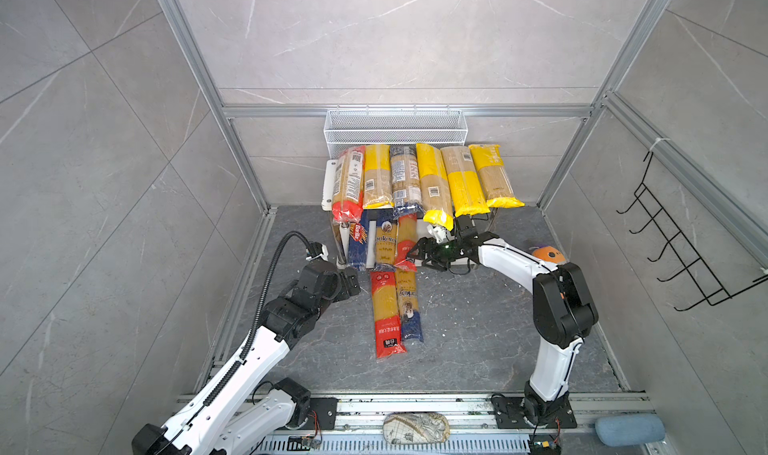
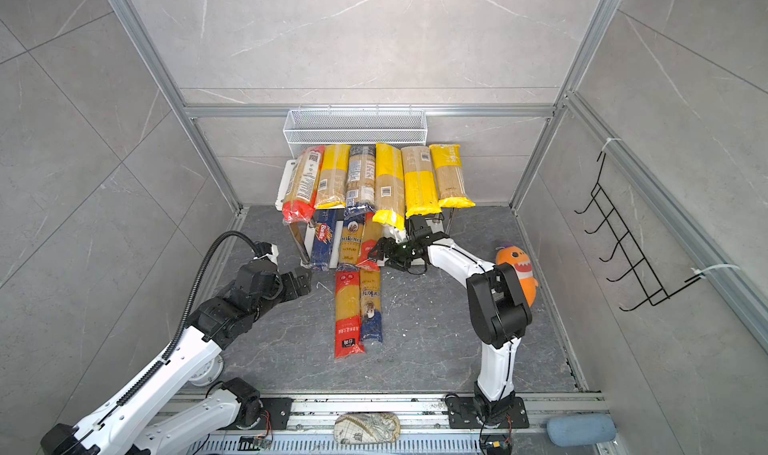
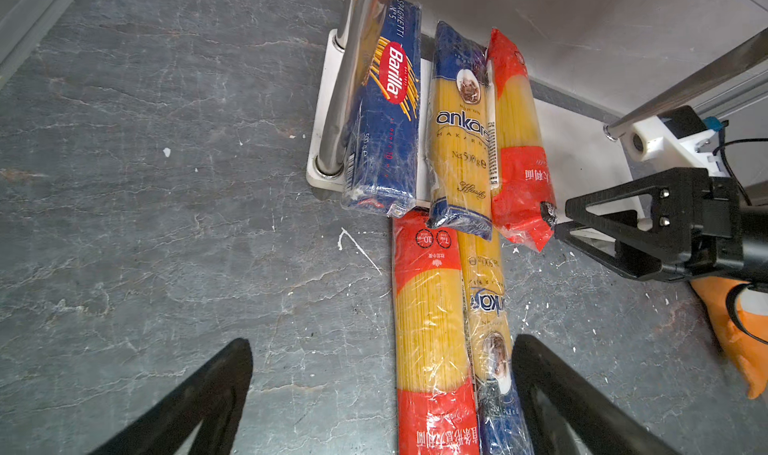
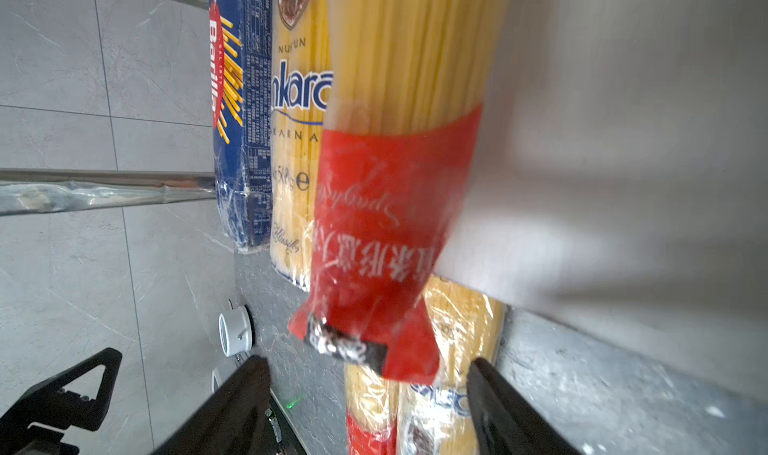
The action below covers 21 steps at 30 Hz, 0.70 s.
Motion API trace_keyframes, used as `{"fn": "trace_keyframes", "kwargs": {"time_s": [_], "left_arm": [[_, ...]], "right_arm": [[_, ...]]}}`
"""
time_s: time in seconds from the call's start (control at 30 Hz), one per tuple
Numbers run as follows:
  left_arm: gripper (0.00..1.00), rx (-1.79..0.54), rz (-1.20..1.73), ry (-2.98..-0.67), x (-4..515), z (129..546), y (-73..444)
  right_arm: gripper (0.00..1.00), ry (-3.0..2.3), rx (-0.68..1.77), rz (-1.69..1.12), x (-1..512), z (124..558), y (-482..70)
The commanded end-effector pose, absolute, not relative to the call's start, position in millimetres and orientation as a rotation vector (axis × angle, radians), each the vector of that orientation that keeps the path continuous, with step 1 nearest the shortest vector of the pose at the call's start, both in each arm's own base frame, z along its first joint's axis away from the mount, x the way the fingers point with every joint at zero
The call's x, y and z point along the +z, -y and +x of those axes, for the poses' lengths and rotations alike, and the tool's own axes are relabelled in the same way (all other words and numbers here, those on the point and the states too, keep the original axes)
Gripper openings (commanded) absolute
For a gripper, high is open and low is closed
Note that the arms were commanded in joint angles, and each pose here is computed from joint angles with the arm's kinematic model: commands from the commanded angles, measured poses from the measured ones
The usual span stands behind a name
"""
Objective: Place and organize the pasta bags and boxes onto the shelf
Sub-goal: 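Stand the red-and-yellow bag beside the Ankara bag and open the right gripper, then withdraw the right gripper and grasp the yellow-and-blue bag on the floor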
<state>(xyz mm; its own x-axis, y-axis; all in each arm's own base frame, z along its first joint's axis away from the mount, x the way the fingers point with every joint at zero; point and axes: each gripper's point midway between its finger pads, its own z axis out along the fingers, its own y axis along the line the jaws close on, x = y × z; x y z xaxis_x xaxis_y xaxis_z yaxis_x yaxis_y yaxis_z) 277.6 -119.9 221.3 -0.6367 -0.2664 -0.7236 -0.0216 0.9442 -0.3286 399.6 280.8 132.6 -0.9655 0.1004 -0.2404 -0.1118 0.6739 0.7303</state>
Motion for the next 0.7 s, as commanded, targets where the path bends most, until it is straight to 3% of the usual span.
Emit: {"fn": "trace_keyframes", "kwargs": {"time_s": [0.0, 0.3, 0.67], "left_arm": [[1.00, -0.423, -0.163, -2.200, 231, 284, 130], [1.00, -0.503, -0.175, -2.220, 219, 276, 136], [1.00, -0.627, -0.241, -2.321, 179, 236, 134]], "right_arm": [[0.79, -2.658, 1.108, -0.024, 133, 381, -268], [0.79, -2.724, 0.973, -0.086, 129, 320, -254], [0.79, -2.830, 0.846, -0.166, 90, 237, -273]]}}
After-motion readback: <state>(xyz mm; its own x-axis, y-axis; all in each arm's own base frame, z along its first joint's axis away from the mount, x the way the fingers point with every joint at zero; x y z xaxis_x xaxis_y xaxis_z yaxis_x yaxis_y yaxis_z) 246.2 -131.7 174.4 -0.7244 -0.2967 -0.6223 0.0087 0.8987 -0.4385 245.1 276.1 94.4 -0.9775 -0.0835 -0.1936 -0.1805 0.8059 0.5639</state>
